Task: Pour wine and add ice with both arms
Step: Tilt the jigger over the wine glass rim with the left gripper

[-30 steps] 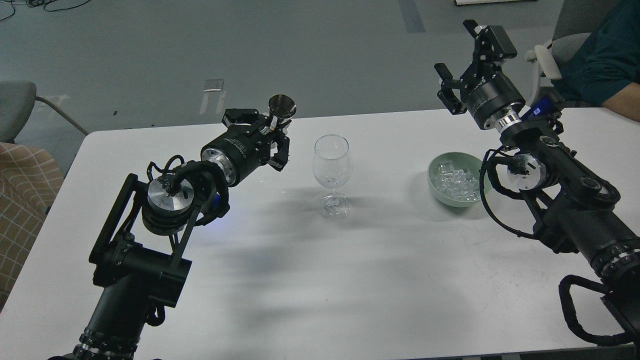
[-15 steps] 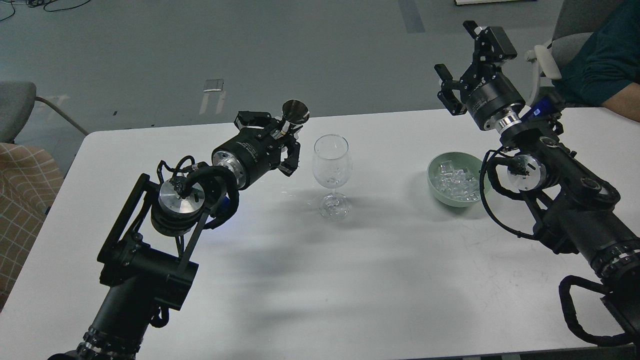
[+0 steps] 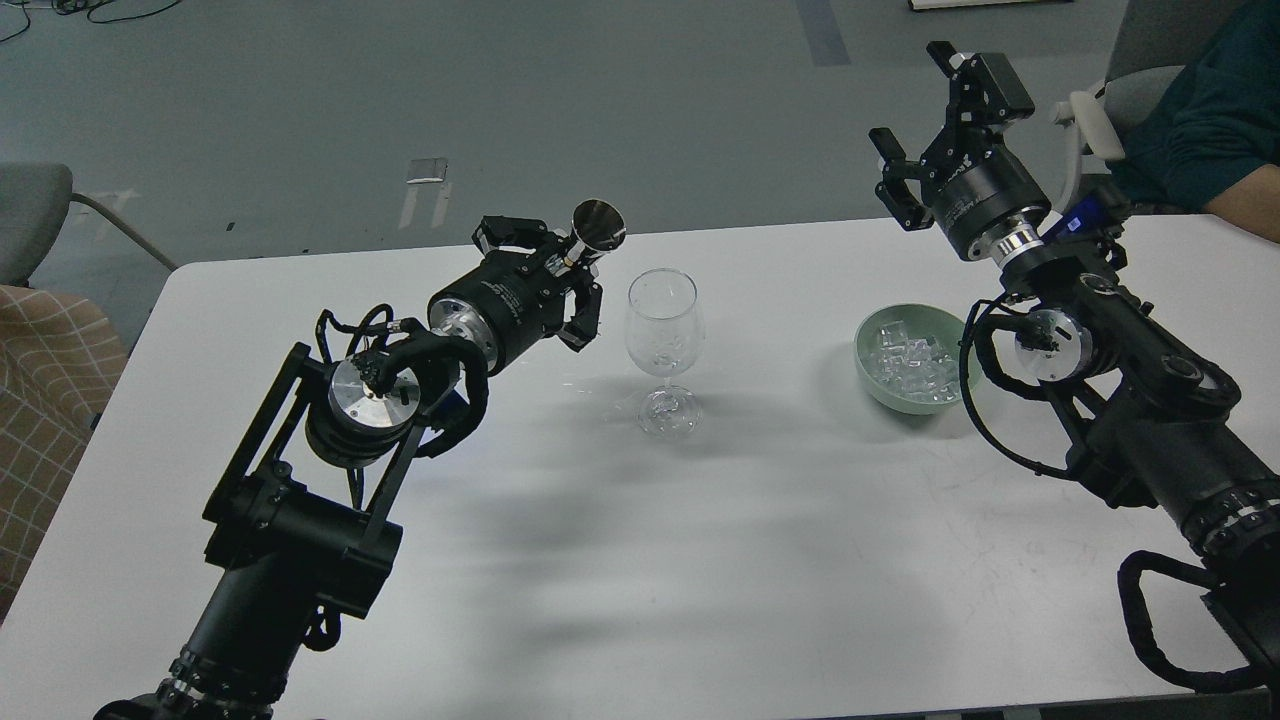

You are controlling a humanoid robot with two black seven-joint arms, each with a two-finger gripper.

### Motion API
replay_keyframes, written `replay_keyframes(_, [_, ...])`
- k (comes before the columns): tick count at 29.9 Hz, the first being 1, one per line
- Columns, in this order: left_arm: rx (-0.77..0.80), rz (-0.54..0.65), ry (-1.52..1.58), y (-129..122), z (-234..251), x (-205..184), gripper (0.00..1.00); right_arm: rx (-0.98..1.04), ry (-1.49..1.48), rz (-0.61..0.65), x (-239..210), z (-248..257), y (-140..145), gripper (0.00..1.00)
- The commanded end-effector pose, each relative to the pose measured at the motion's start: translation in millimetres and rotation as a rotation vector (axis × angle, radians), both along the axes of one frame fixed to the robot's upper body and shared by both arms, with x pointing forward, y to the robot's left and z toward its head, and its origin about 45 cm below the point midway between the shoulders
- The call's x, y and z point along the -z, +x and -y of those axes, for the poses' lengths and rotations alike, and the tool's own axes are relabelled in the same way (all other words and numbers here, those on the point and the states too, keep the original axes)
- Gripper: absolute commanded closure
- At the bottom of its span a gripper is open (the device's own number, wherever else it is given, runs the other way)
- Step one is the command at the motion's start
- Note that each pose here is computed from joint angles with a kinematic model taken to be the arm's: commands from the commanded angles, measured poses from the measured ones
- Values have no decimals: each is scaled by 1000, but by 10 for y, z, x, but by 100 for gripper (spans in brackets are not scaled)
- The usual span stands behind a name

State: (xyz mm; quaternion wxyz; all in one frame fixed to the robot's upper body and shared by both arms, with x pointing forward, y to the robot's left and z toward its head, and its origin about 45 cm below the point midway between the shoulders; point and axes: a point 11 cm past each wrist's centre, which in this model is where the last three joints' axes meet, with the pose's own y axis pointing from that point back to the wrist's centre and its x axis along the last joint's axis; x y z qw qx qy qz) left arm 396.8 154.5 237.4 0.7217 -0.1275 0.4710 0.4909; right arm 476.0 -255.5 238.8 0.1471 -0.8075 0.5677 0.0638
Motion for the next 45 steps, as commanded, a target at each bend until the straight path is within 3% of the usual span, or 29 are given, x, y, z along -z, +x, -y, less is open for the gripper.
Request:
replay_keyframes(1, [4,3,5,-3,14,2,100,1,-1,0,-2,7,1,0])
replay_keyframes(45, [61,113,169,-47,182,-43,100,1,2,1,-2,1,0,0])
